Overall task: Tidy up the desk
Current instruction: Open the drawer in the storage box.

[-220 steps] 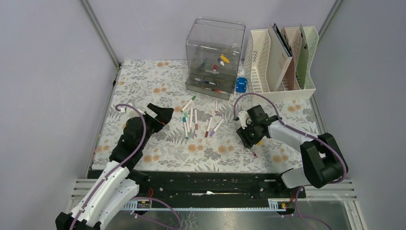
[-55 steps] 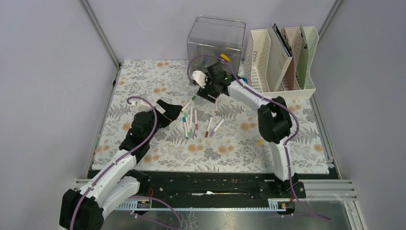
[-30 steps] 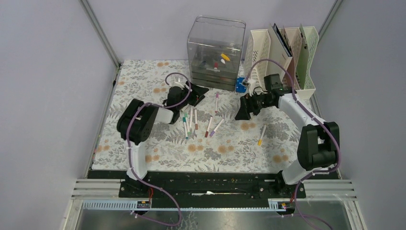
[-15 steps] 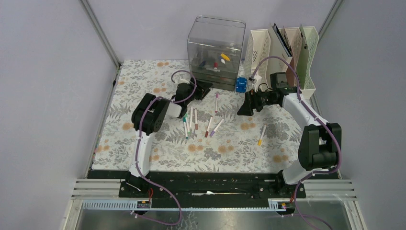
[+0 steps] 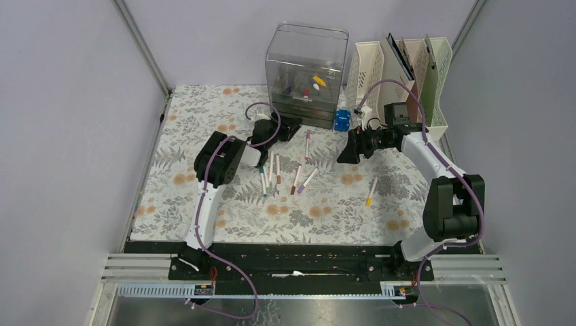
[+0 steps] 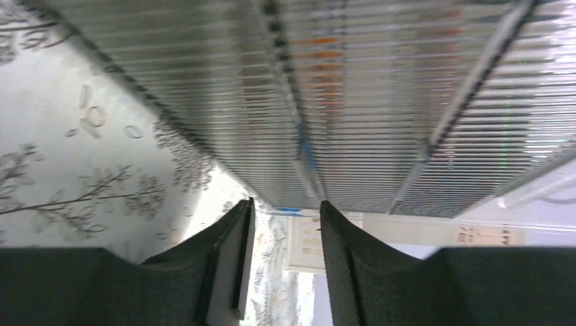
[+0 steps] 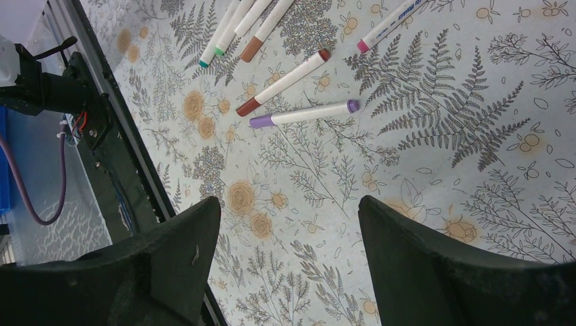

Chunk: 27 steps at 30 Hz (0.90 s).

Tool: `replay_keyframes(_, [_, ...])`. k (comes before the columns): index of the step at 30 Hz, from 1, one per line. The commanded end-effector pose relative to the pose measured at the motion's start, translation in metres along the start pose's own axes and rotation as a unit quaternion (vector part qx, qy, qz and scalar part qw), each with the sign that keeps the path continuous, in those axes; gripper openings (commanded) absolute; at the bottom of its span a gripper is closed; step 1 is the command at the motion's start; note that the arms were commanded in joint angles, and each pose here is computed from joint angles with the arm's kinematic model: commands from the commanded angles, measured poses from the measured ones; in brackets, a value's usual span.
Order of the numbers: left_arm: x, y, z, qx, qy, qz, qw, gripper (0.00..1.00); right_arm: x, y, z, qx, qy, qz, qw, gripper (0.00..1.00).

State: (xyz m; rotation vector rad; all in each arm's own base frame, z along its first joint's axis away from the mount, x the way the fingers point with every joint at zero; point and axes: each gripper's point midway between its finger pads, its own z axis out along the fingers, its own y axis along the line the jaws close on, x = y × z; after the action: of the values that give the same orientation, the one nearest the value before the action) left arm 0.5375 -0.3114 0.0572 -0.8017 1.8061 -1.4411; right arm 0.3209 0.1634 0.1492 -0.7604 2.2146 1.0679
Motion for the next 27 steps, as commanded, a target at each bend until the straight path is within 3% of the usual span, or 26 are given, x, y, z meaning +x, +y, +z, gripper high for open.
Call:
replay_keyframes(1, [-0.006, -0.044, -0.005, 0.088, -0.017, 0.005, 0.996, 0.41, -0.008, 0.004, -0.002, -0.012, -0.014, -0.007, 1.0, 0.81])
replay_keyframes(5, [-0.006, -0.043, -0.017, 0.102, -0.026, -0.006, 0.994, 0.34, -0.008, 0.004, -0.001, -0.013, -0.014, -0.007, 1.0, 0.81])
replay_keyframes(14, [-0.011, -0.047, 0.003, 0.094, -0.022, -0.006, 0.995, 0.45, -0.007, 0.001, 0.001, -0.014, -0.011, 0.0, 1.0, 0.81])
replay_keyframes(19, [-0.012, -0.033, 0.016, 0.064, -0.019, -0.016, 0.998, 0.45, -0.007, 0.001, 0.0, -0.012, -0.011, -0.002, 1.0, 0.81])
replay_keyframes(24, [-0.019, -0.019, 0.023, 0.039, -0.032, -0.033, 0.998, 0.37, -0.008, 0.001, 0.0, -0.011, -0.012, -0.003, 1.0, 0.81])
replay_keyframes(27, [-0.021, -0.019, 0.028, 0.038, -0.036, -0.033, 0.998, 0.22, -0.007, 0.001, 0.0, -0.011, -0.011, -0.001, 1.0, 0.81])
